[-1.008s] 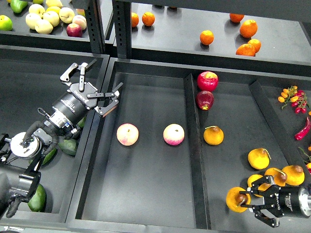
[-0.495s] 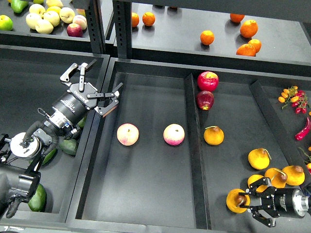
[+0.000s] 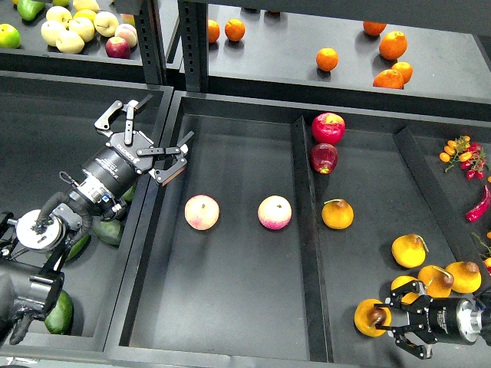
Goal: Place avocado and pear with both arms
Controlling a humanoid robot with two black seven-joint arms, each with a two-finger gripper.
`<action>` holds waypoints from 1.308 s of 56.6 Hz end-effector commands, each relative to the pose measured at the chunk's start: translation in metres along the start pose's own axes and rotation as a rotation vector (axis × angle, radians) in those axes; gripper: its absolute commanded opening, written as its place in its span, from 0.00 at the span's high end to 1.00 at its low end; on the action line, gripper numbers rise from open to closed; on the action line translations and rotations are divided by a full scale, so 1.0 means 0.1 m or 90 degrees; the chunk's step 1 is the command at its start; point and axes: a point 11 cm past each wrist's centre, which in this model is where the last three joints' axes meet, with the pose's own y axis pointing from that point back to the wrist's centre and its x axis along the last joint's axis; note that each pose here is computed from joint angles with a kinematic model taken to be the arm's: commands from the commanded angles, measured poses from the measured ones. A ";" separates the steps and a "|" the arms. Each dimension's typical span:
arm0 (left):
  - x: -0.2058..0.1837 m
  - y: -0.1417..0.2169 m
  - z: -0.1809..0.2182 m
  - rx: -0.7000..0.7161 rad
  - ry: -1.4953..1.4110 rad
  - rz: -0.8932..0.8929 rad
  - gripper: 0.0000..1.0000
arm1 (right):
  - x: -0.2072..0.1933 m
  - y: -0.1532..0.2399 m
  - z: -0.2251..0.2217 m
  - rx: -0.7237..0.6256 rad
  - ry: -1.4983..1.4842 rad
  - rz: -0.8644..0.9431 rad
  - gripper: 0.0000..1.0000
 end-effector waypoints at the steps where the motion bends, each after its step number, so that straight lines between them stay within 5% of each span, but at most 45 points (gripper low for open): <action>1: 0.01 0.00 0.00 0.000 0.001 0.001 0.01 | 0.02 0.04 -0.01 0.002 -0.002 0.004 0.10; 19: 0.00 0.02 -0.02 0.001 0.001 0.000 0.01 | -0.12 0.26 -0.42 0.105 -0.044 -0.047 0.03; 30: 0.01 0.03 -0.02 -0.001 0.001 0.000 0.01 | -0.35 0.52 -1.08 0.283 -0.133 -0.140 0.02; 41: 0.07 0.10 -0.02 -0.009 0.009 0.010 0.01 | -0.75 0.23 -1.51 0.389 -0.271 -0.245 0.02; 60: 0.35 0.48 0.10 -0.076 0.042 0.060 0.01 | -1.35 -0.63 -1.46 0.395 -0.439 -0.349 0.01; 74: 0.35 0.58 0.23 -0.111 0.043 0.059 0.01 | -1.47 -0.66 -1.54 0.437 -0.502 -0.400 0.01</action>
